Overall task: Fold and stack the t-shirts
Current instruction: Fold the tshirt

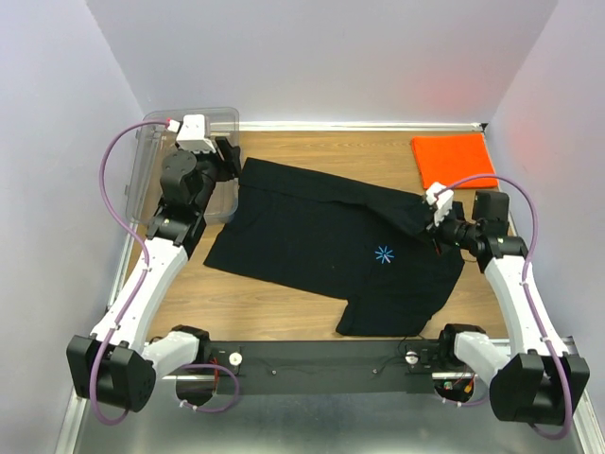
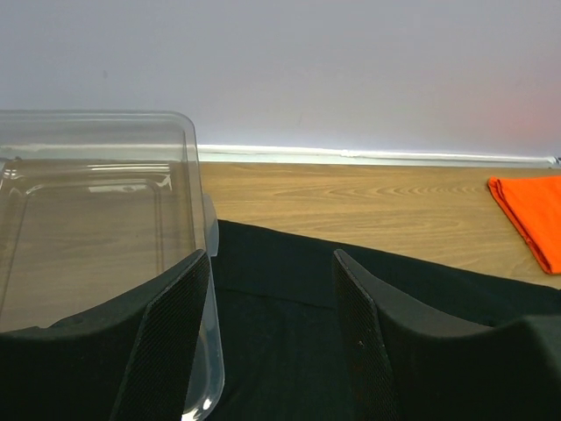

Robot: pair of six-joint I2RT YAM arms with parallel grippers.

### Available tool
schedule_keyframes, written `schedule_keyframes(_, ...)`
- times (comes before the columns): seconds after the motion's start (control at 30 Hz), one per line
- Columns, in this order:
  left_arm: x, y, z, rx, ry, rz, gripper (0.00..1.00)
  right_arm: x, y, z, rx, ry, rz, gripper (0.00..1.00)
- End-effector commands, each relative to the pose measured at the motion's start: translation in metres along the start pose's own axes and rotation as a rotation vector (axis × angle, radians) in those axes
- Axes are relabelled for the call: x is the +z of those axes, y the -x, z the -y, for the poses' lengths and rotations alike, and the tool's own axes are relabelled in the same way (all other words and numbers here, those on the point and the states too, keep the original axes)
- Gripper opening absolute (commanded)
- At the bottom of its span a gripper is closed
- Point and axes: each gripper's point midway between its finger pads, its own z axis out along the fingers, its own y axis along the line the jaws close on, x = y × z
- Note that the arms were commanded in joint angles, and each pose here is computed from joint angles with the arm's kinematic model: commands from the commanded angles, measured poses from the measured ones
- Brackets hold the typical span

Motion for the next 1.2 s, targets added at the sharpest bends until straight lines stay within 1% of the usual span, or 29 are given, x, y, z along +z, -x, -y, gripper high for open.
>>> schedule_keyframes(0.0,-0.010,0.004,0.001,0.012,-0.021,0.013,0.66,-0.007,-0.009,-0.035,-0.144,0.226,-0.049,0.13)
schedule_keyframes(0.03,-0.011,0.004,0.001,0.014,-0.023,0.014,0.66,-0.012,-0.021,-0.048,-0.122,0.286,-0.099,0.20)
schedule_keyframes(0.07,-0.012,0.002,0.001,0.017,-0.022,0.011,0.66,-0.014,-0.027,-0.051,-0.134,0.322,-0.125,0.44)
schedule_keyframes(0.13,-0.015,0.001,0.000,0.022,-0.017,0.010,0.66,-0.017,-0.026,-0.046,-0.160,0.321,-0.153,0.67)
schedule_keyframes(0.17,-0.016,0.001,-0.001,0.022,-0.017,0.009,0.66,-0.017,-0.023,-0.041,-0.168,0.303,-0.156,0.69)
schedule_keyframes(0.2,-0.019,0.002,-0.001,0.024,-0.015,0.015,0.66,-0.015,-0.017,-0.034,-0.092,0.259,-0.161,0.70)
schedule_keyframes(0.23,-0.020,0.000,-0.002,0.028,-0.012,0.010,0.66,-0.008,-0.002,-0.010,-0.099,0.162,-0.128,0.70)
schedule_keyframes(0.27,-0.022,0.000,-0.003,0.029,-0.011,0.010,0.66,0.000,0.000,0.000,-0.046,0.129,-0.127,0.70)
schedule_keyframes(0.3,-0.027,-0.001,-0.004,0.031,-0.005,0.013,0.66,0.008,0.012,0.015,0.028,0.074,-0.095,0.70)
schedule_keyframes(0.37,-0.033,-0.005,-0.007,0.043,0.003,0.010,0.66,0.022,0.010,0.027,0.116,0.064,-0.113,0.70)
schedule_keyframes(0.4,-0.039,-0.007,-0.011,0.048,0.016,0.015,0.66,0.038,0.000,0.031,0.229,0.082,-0.149,0.69)
schedule_keyframes(0.47,-0.045,-0.010,-0.015,0.063,0.030,0.016,0.66,0.050,-0.002,0.035,0.319,0.096,-0.166,0.65)
schedule_keyframes(0.5,-0.050,-0.012,-0.018,0.064,0.042,0.021,0.66,0.062,-0.009,0.042,0.355,0.085,-0.184,0.65)
schedule_keyframes(0.6,-0.057,-0.015,-0.020,0.065,0.042,0.027,0.67,0.074,-0.019,0.066,0.410,-0.030,-0.232,0.65)
schedule_keyframes(0.67,-0.059,-0.014,-0.017,0.063,0.031,0.028,0.67,0.088,-0.026,0.077,0.427,-0.055,-0.249,0.65)
schedule_keyframes(0.7,-0.059,-0.013,-0.015,0.063,0.018,0.032,0.67,0.092,-0.021,0.084,0.433,-0.067,-0.244,0.65)
schedule_keyframes(0.73,-0.059,-0.012,-0.015,0.064,0.015,0.033,0.67,0.103,-0.031,0.086,0.455,-0.060,-0.274,0.65)
schedule_keyframes(0.83,-0.059,-0.013,-0.013,0.068,0.008,0.030,0.67,0.119,-0.031,0.094,0.492,-0.053,-0.283,0.63)
schedule_keyframes(0.87,-0.060,-0.012,-0.013,0.068,0.004,0.031,0.67,0.128,-0.039,0.093,0.513,-0.033,-0.301,0.63)
schedule_keyframes(0.93,-0.061,-0.013,-0.013,0.065,0.003,0.033,0.67,0.136,-0.038,0.095,0.537,-0.025,-0.300,0.60)
schedule_keyframes(0.97,-0.061,-0.012,-0.013,0.066,0.004,0.034,0.67,0.143,-0.045,0.095,0.555,-0.017,-0.316,0.60)
schedule_keyframes(1.0,-0.062,-0.011,-0.013,0.066,0.003,0.039,0.67,0.146,-0.046,0.095,0.570,-0.016,-0.320,0.60)
schedule_keyframes(1.03,-0.062,-0.011,-0.013,0.066,0.003,0.039,0.67,0.148,-0.045,0.099,0.574,-0.024,-0.320,0.56)
schedule_keyframes(1.17,-0.062,-0.011,-0.011,0.064,-0.003,0.038,0.67,0.152,-0.052,0.101,0.589,-0.035,-0.338,0.54)
